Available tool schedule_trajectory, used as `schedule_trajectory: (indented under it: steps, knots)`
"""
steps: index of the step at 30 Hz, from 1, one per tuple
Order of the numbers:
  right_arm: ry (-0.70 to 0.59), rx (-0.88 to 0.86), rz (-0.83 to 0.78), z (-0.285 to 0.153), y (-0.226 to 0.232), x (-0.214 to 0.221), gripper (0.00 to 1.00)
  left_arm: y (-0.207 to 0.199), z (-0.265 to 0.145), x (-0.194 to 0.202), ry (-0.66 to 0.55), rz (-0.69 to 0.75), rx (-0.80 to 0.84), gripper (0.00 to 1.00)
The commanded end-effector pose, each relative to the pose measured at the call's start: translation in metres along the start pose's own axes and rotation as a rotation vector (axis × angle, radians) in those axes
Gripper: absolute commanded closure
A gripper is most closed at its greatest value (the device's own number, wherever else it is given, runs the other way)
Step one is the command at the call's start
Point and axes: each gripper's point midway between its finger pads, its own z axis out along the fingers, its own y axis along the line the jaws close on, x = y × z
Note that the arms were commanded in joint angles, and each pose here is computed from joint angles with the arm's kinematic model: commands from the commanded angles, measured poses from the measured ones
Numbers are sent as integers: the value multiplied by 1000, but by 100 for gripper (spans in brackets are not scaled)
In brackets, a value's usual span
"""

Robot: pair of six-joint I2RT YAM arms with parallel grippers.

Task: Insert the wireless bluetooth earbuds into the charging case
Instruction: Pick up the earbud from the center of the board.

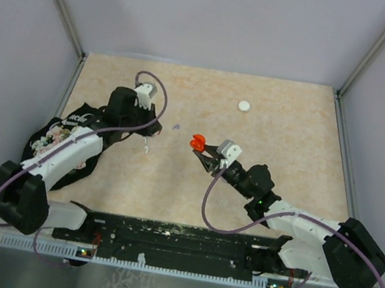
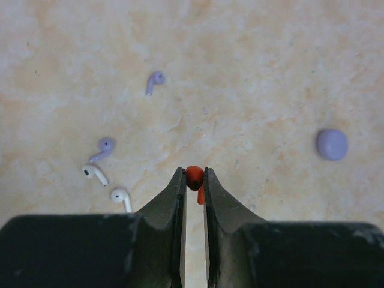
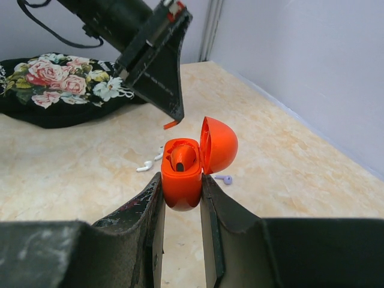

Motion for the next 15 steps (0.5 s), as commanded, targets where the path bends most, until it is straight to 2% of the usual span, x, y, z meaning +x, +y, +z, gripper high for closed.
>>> schedule_trajectory:
  steps: [1, 7, 15]
  knots:
    - [-117, -7, -5, 11, -5, -42, 100, -38, -26, -40, -184, 58, 184, 93]
    - [-136, -39, -2, 18, 1, -50, 100, -74, -73, -79, -391, 113, 342, 92]
    - [-193, -62, 31, 28, 4, -66, 100, -120, -130, -104, -563, 195, 577, 92]
